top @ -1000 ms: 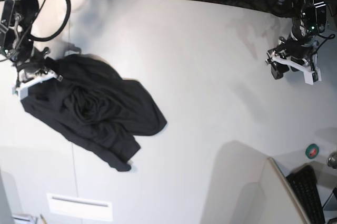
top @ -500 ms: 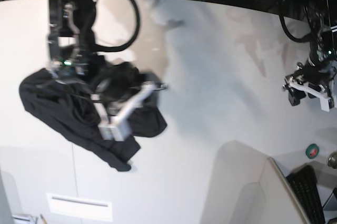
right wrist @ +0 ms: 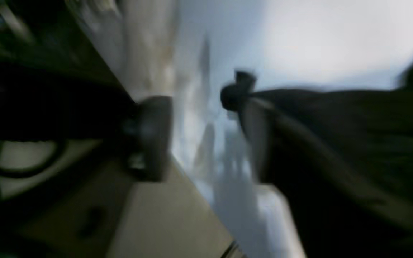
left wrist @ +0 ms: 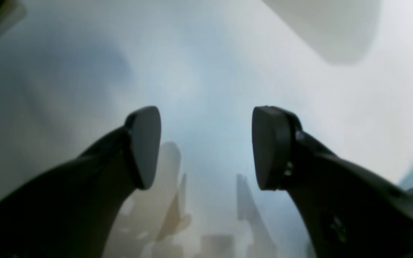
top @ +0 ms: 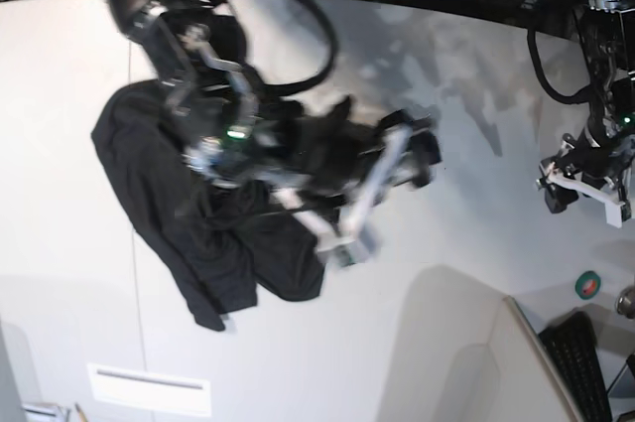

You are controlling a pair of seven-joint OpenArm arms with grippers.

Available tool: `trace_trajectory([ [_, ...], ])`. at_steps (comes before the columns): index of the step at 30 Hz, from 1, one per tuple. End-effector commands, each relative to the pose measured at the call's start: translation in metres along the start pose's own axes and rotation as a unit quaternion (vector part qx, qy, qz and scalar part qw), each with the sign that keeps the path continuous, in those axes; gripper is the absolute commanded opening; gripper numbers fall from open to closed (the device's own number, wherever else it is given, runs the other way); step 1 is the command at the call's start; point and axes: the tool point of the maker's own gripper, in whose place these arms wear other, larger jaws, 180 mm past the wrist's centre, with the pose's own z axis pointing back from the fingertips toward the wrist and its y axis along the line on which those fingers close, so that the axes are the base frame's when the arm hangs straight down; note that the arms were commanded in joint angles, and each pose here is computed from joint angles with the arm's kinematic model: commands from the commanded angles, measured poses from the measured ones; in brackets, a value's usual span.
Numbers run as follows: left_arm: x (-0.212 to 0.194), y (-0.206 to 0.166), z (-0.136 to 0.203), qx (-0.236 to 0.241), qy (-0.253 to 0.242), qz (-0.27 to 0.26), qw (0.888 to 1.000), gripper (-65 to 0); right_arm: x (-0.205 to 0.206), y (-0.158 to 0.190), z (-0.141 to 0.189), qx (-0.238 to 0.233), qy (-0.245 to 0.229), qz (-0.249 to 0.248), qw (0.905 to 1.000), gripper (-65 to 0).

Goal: Layout the t-shirt on the table in an organized manner, then fold the t-shirt properly
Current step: 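Lift the shirt with the right gripper and grasp its other end with the left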

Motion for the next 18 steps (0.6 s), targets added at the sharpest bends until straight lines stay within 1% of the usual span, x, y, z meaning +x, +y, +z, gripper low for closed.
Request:
trace_trajectory([
  [1, 0.008, -0.01, 0.001, -0.013, -0.014, -0.002, 1.0, -26.3, 0.012, -0.019, 0.017, -0.022, -0.034, -0.006, 0.9992, -27.3],
  [3, -0.008, -0.02, 0.0, -0.024, 0.001, -0.002, 1.0, -26.3, 0.008, -0.064, 0.042, -0.077, -0.051, -0.024, 0.9954, -27.0],
  [4, -0.018, -0.03, -0.001, -0.034, 0.01, -0.003, 0.999, -26.5, -0.001, -0.086, 0.052, -0.105, -0.047, -0.037, 0.9926, -27.0],
  [6, -0.033, -0.056, -0.002, -0.061, 0.025, -0.01, 0.998, -26.7, -0.021, -0.118, 0.067, -0.147, -0.03, -0.051, 0.9874, -27.0],
  [8, -0.049, -0.085, -0.004, -0.092, 0.043, -0.021, 0.995, -26.8, -0.042, -0.127, 0.073, -0.162, -0.003, -0.043, 0.9858, -27.2],
  [9, -0.058, -0.102, -0.004, -0.11, 0.053, -0.028, 0.992, -26.8, -0.053, -0.128, 0.074, -0.168, 0.013, -0.031, 0.9852, -27.3],
  [11, -0.065, -0.141, -0.005, -0.149, 0.061, -0.041, 0.986, -27.5, -0.069, -0.124, 0.07, -0.183, 0.039, 0.007, 0.9823, -27.3],
  [12, -0.069, -0.155, -0.006, -0.164, 0.065, -0.044, 0.983, -29.0, -0.075, -0.125, 0.068, -0.196, 0.048, 0.027, 0.979, -27.3],
  [13, -0.076, -0.169, -0.007, -0.178, 0.073, -0.049, 0.98, -32.7, -0.08, -0.125, 0.064, -0.211, 0.056, 0.048, 0.9747, -27.3],
  [15, -0.086, -0.187, -0.01, -0.193, 0.089, -0.057, 0.976, -43.6, -0.085, -0.125, 0.053, -0.242, 0.064, 0.075, 0.9653, -27.0],
  [17, -0.096, -0.189, -0.014, -0.193, 0.102, -0.061, 0.974, -51.8, -0.088, -0.131, 0.043, -0.273, 0.07, 0.092, 0.9551, -26.9],
  [18, -0.098, -0.187, -0.015, -0.191, 0.106, -0.061, 0.974, -55.0, -0.089, -0.133, 0.035, -0.283, 0.069, 0.098, 0.9515, -26.7],
])
